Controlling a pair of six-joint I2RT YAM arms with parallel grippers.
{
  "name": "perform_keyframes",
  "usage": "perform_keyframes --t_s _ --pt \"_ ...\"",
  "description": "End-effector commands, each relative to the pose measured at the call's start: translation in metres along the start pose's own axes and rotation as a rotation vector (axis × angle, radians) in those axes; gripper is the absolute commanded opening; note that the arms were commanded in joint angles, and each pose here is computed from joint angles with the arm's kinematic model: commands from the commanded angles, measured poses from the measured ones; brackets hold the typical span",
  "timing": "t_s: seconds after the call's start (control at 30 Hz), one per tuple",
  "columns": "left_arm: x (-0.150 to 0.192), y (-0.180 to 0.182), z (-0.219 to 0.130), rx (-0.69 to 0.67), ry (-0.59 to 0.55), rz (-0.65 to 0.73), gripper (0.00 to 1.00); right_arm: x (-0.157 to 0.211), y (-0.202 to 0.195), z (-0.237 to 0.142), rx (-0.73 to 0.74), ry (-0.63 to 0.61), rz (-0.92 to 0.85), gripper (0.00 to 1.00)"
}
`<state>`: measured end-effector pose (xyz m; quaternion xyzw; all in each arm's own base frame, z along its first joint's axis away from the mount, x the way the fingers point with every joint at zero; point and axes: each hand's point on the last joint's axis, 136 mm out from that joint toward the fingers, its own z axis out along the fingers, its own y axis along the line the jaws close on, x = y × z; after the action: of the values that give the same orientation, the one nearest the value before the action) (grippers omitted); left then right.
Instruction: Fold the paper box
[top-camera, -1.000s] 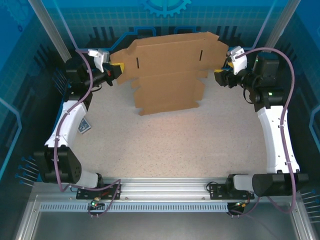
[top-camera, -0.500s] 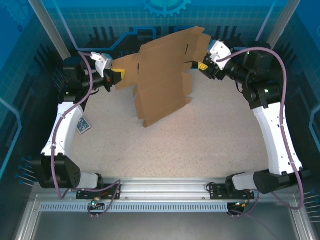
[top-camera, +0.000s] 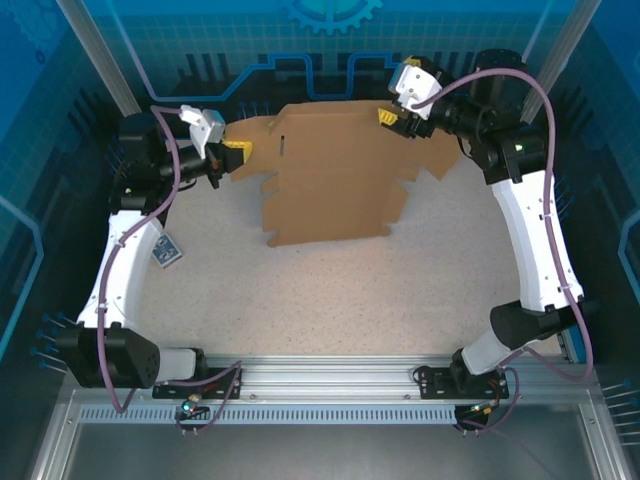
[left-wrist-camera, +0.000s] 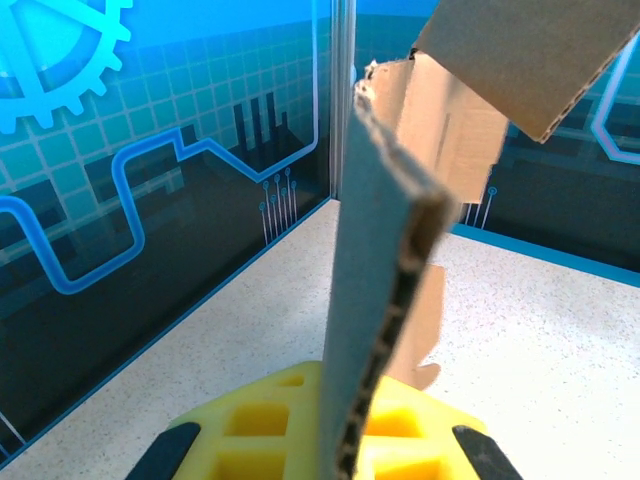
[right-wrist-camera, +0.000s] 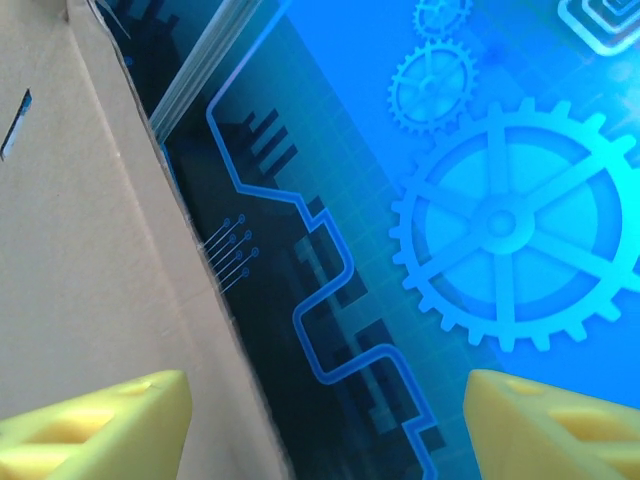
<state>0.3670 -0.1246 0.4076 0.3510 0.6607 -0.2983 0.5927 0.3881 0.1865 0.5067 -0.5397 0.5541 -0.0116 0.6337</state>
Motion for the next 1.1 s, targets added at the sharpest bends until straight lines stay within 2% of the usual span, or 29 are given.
perform_keyframes --t_s 0.0,0.17,0.4,0.47,0.8,0.97,1.07 --pt "-0.024 -0.015 -0.005 0.041 -0.040 0.083 0.00 -0.002 0.025 0.002 -0.129 -0.014 -0.021 0.71" --pt "-0.026 -0.016 -0.004 0.046 -0.042 0.085 0.00 0.002 0.047 0.006 -0.242 -0.017 -0.009 0.65" --pt "-0.027 -0.016 -0.002 0.043 -0.040 0.087 0.00 0.007 0.059 0.009 -0.293 0.006 -0.001 0.41" --pt "-0.025 -0.014 -0.001 0.038 -0.036 0.084 0.00 0.008 0.060 0.009 -0.297 0.009 -0.003 0.38" --pt "-0.021 -0.013 0.003 0.033 -0.019 0.080 0.00 0.003 0.061 0.004 -0.299 0.004 0.009 0.38" --pt "-0.020 -0.014 0.004 0.033 -0.014 0.080 0.00 -0.002 0.059 0.001 -0.288 -0.010 0.015 0.44" --pt "-0.019 -0.015 0.004 0.032 -0.012 0.082 0.00 -0.002 0.057 0.000 -0.280 -0.007 0.023 0.43"
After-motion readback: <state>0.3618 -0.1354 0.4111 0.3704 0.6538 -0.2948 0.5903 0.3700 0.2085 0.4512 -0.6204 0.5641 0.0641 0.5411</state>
